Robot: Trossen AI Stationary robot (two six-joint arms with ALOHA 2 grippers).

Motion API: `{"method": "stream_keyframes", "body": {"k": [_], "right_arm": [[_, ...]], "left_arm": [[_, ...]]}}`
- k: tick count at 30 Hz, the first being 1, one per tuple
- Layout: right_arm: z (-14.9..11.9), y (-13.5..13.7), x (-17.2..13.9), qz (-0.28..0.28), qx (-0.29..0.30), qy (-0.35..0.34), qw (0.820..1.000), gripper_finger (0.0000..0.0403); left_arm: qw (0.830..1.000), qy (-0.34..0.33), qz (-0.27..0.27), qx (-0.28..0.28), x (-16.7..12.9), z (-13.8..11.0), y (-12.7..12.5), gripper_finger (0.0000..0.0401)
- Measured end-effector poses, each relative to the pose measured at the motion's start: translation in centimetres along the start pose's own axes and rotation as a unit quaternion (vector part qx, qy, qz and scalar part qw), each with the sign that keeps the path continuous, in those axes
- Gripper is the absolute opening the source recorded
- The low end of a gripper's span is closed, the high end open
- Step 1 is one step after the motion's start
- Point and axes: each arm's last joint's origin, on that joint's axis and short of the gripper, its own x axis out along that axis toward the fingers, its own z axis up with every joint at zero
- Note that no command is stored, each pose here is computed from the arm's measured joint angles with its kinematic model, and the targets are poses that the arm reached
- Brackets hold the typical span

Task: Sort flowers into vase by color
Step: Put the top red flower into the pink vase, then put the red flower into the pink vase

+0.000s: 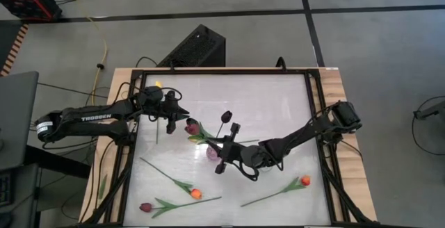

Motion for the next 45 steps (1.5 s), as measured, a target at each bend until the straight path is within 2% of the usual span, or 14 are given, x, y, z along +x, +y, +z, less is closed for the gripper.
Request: {"method": "stream_keyframes", "body": {"k": [8, 12, 14, 17, 20, 23, 28, 31, 37, 42, 45], "right_arm": [[0.3, 0.2, -0.7, -0.013, -0.004, 0.009, 1.0, 0.0151], [1.2, -0.5, -1.6, -0.005, 0.018, 0.025, 1.0, 0.0195], [1.7, -0.9, -2.2, 0.01, 0.028, 0.045, 0.999, 0.0212], [2.5, -1.6, -3.0, 0.068, 0.07, 0.072, 0.993, 0.0227], [3.2, -2.2, -3.9, 0.137, 0.12, 0.093, 0.979, 0.0229], [3.7, -2.7, -5.0, 0.206, 0.168, 0.126, 0.956, 0.0229], [4.3, -3.5, -7.2, 0.308, 0.252, 0.209, 0.893, 0.0228], [4.0, -3.5, -8.5, 0.338, 0.267, 0.267, 0.862, 0.0228], [1.9, -1.5, -10.4, 0.339, 0.204, 0.356, 0.847, 0.0228], [-0.1, 0.8, -9.8, 0.339, 0.167, 0.379, 0.845, 0.0228], [-1.5, 1.7, -9.1, 0.33, 0.156, 0.396, 0.843, 0.0227]], "left_arm": [[1.0, 0.0, 0.0, 0.0, 0.0, 0.0, 0.0, 0.0061], [1.0, 0.0, 0.0, 0.0, 0.0, 0.0, 0.0, 0.0061], [1.0, 0.001, 0.0, 0.0, 0.0, 0.0, 0.0, 0.0061], [1.0, 0.0, 0.0, 0.002, 0.0, 0.0, 0.0, 0.0061], [1.0, 0.001, 0.0, 0.004, 0.0, 0.0, 0.0, 0.0061], [1.0, 0.001, 0.0, 0.005, 0.0, 0.0, 0.0, 0.0061], [1.0, -0.004, 0.0, 0.01, 0.1, -0.5, 0.0, 0.0061], [1.0, -0.007, 0.0, 0.015, 0.3, -1.2, 0.0, 0.0061], [1.0, -0.007, -0.002, 0.008, 0.4, -1.8, 0.0, 0.0061], [0.999, 0.029, -0.004, -0.021, 0.3, -2.3, -0.1, 0.0061], [0.997, 0.064, 0.029, -0.031, -0.1, -1.6, 0.1, 0.0061]]}}
